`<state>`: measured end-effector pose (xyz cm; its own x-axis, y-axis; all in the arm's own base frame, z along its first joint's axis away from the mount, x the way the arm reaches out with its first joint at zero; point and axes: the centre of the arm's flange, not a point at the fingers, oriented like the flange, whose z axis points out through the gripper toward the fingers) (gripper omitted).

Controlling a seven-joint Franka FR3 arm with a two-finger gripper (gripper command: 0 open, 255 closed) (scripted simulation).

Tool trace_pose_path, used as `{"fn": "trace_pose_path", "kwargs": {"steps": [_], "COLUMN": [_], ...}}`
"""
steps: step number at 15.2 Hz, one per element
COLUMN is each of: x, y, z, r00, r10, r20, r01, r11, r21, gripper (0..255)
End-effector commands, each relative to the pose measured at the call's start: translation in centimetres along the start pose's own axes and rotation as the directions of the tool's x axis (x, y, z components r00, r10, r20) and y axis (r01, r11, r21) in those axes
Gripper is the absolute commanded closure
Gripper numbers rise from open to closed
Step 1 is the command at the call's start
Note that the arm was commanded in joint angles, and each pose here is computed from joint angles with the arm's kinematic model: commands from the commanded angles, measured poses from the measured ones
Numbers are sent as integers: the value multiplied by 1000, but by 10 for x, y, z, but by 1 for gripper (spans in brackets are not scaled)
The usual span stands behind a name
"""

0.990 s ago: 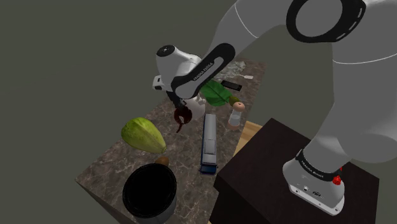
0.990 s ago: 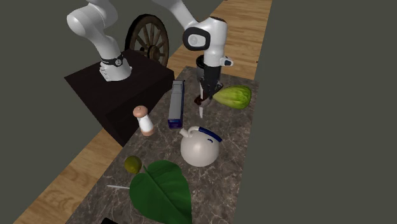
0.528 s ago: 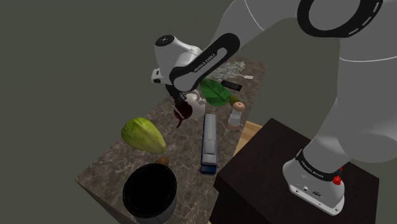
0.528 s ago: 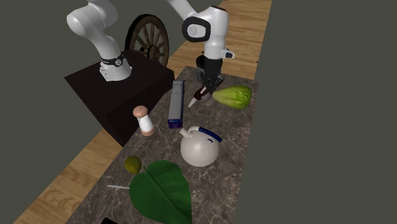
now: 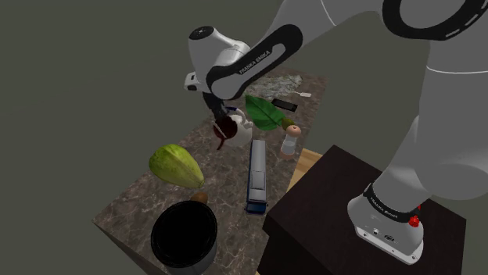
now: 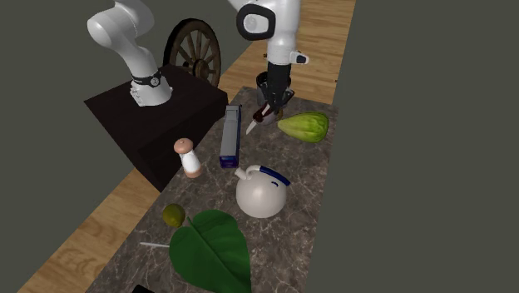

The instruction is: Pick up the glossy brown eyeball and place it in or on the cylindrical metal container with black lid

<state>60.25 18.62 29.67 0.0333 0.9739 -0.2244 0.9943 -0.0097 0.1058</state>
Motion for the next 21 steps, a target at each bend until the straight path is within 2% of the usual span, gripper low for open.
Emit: {"fn": "trace_pose_path", "kwargs": {"steps": [1, 9, 21], "x": [-3, -12, 96], "y": [2, 6, -94], "z": [-11, -51, -107], "r00": [1000, 1000, 1000], "r10": [0, 0, 0], "r20": [0, 0, 0], "r01": [0, 0, 0], "r11": [1000, 1000, 1000], "r21": [0, 0, 0], "gripper": [255, 255, 255]}}
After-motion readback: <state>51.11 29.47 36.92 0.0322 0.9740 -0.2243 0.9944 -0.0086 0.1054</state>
